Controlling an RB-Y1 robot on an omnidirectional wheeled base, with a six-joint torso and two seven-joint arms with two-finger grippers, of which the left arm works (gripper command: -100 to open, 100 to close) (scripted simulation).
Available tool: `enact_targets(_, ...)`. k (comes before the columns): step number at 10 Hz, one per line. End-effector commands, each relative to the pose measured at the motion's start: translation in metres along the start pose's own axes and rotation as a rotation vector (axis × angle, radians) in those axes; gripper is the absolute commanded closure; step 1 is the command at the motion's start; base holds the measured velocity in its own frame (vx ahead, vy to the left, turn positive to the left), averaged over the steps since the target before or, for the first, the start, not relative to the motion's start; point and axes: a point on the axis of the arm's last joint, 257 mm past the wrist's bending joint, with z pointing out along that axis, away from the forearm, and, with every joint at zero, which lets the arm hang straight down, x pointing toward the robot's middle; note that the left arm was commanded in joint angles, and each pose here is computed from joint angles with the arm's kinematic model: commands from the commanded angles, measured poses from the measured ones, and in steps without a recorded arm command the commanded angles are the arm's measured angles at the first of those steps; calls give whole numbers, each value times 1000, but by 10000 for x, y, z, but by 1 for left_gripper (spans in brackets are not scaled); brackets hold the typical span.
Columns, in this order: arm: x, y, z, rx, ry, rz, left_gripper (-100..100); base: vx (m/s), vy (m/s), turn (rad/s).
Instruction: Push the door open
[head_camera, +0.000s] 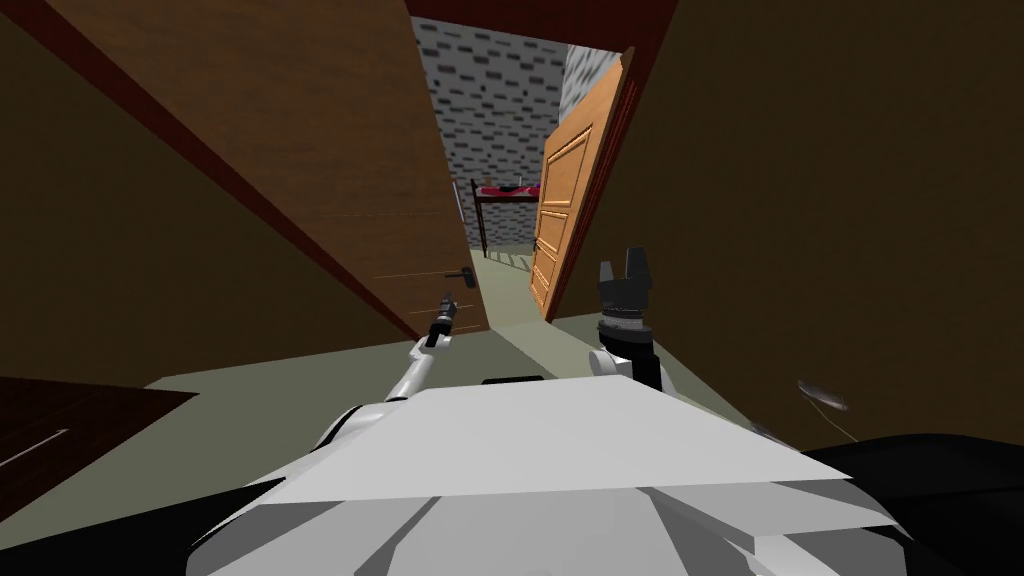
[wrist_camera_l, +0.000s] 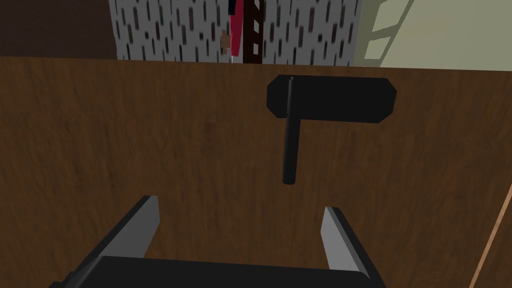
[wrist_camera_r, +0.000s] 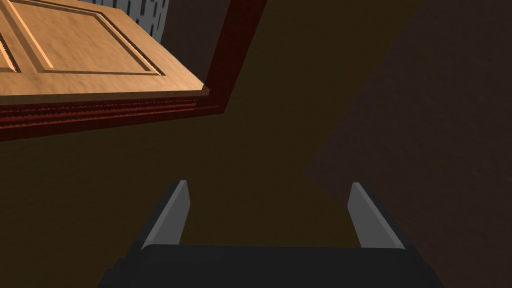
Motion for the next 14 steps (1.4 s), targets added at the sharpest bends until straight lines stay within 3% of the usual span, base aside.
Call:
enact_targets(1, -76, 44, 45, -12, -10, -4, -100, 93, 18, -36)
enact_targets(14, -515, 309, 216, -99, -82, -30, -100, 72, 12, -27)
